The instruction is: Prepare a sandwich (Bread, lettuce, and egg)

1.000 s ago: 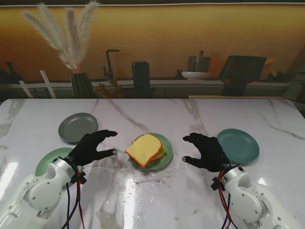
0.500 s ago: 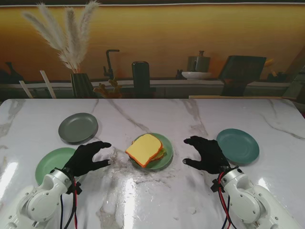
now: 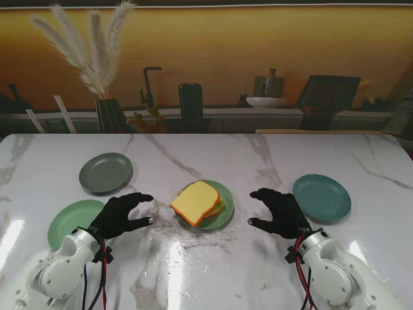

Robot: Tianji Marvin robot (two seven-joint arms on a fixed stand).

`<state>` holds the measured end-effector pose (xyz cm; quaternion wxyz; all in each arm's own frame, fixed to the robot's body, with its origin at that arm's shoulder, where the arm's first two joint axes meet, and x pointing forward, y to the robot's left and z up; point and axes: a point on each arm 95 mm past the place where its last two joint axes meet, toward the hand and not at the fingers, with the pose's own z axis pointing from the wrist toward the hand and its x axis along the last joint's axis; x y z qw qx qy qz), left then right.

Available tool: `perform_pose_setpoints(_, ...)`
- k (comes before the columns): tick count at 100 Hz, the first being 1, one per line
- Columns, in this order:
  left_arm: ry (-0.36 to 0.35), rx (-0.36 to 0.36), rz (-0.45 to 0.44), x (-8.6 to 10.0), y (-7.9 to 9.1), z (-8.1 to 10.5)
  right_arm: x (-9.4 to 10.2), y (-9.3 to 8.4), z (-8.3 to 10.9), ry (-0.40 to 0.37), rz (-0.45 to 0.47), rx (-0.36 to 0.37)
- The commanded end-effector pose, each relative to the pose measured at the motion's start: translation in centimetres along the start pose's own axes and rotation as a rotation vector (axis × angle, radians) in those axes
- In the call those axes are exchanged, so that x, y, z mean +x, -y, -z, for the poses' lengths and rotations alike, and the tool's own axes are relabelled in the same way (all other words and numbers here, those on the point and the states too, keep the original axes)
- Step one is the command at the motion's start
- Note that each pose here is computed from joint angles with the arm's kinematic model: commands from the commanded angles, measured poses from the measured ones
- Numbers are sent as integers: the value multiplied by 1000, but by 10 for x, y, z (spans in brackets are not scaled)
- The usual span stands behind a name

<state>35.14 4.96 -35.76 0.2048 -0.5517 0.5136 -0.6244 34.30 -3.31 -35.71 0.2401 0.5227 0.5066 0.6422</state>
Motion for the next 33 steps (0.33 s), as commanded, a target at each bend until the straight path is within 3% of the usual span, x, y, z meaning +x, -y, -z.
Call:
perform_pose_setpoints(1, 11, -6, 2, 0, 0, 0, 6, 3, -1, -2, -16, -5)
perform_pose_setpoints(33, 17, -1, 9, 0, 3, -4, 6, -2, -4, -2, -11, -17)
